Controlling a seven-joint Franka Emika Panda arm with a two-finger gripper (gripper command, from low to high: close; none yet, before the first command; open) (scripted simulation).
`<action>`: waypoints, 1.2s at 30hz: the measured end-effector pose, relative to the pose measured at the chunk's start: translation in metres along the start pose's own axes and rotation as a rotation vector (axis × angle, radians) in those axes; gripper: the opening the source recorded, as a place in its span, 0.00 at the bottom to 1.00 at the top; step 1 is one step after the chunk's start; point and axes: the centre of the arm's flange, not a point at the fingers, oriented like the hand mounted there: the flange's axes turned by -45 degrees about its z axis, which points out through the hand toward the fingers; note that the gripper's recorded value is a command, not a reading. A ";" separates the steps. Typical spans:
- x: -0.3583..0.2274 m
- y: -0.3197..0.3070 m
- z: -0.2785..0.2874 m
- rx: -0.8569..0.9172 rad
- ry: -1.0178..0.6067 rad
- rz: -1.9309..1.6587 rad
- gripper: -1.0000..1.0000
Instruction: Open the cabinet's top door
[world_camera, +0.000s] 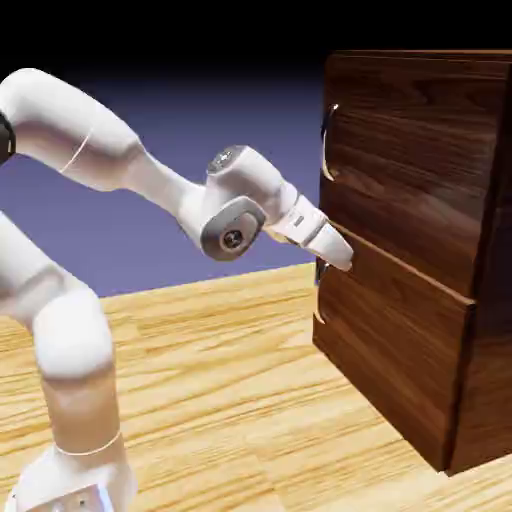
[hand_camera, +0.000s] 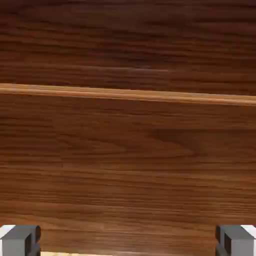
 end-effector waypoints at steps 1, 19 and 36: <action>0.007 0.001 -0.006 -0.004 0.022 0.007 0.50; 0.094 -0.014 -0.105 -0.054 0.395 0.084 0.50; 0.114 -0.093 -0.136 -0.069 0.644 0.078 0.50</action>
